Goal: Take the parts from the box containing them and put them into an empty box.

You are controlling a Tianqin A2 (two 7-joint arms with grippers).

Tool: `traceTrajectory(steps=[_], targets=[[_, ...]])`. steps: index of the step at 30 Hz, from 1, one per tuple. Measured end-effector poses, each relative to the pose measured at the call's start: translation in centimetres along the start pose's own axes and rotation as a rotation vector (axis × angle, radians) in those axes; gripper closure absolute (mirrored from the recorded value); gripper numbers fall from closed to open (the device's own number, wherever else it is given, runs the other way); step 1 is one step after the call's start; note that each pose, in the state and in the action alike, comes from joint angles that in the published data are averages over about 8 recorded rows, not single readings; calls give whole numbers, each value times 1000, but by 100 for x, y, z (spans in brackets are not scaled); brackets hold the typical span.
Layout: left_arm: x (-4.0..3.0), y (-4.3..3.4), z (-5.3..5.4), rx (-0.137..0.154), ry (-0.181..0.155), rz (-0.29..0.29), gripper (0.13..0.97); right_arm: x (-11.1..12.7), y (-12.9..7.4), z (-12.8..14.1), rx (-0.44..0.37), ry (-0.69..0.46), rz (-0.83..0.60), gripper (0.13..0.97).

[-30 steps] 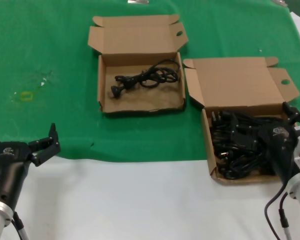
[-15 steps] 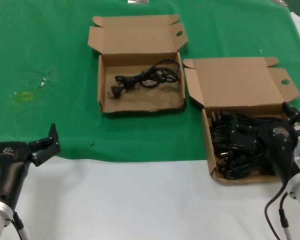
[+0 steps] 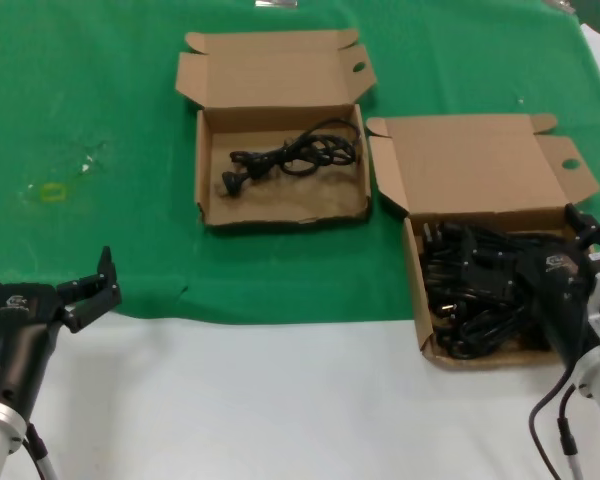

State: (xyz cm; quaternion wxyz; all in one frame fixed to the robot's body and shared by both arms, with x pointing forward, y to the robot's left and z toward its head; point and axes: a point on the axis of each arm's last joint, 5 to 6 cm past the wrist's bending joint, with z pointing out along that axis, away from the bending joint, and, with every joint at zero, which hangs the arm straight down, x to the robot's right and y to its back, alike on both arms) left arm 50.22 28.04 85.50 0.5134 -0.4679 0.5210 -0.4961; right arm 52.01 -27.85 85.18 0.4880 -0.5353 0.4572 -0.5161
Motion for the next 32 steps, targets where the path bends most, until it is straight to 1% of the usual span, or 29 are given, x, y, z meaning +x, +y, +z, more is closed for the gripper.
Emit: traceTrajectory(steps=[32], targets=[[0, 0, 0, 0, 0, 0, 132, 0, 0, 0, 0, 0, 0, 130]])
